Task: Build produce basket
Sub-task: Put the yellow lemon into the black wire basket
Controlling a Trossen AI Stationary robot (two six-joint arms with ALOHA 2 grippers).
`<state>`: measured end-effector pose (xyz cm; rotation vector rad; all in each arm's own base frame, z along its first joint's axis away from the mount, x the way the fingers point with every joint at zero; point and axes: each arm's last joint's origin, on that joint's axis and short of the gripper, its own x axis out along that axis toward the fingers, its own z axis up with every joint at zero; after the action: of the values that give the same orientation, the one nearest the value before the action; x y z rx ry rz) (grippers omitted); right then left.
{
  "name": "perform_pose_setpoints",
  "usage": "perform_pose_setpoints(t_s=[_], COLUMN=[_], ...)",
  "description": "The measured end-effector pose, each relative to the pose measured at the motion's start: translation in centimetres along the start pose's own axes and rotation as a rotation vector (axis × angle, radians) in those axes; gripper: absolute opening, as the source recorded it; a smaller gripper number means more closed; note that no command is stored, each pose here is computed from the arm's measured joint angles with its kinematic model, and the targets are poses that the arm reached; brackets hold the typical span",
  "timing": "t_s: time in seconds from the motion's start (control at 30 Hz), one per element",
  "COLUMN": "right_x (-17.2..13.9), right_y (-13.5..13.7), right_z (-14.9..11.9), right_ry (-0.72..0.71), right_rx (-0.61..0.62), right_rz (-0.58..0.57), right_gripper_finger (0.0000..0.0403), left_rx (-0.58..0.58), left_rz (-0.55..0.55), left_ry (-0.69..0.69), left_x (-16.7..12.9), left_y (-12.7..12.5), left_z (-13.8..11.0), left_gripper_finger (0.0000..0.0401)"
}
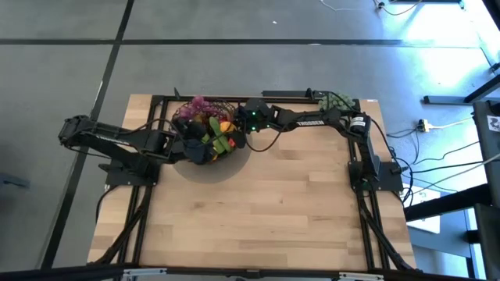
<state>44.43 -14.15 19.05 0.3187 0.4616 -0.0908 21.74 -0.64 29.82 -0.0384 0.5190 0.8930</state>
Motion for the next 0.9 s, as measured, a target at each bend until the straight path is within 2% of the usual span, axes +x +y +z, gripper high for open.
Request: perform_pose_setpoints(t_s=[0.23, 0.9], right_x=[0.02, -0.01], right_y=[0.08, 0.1], right_z=[-0.01, 0.08], right_ry=[0.0, -0.007], right_rx=[0.0, -0.005], right_rz=[0.002, 0.001], right_gripper_finger=[0.0255, 0.0255], left_rx=[0.08, 0.08], left_rz=[0.001, 0.001], left_ry=[-0.001, -0.001], left_x=[0.0, 0.0], left_y=[0.0, 0.0], left_z=[0.0, 0.0], left_gripper_finger=[0.0279, 0.0279])
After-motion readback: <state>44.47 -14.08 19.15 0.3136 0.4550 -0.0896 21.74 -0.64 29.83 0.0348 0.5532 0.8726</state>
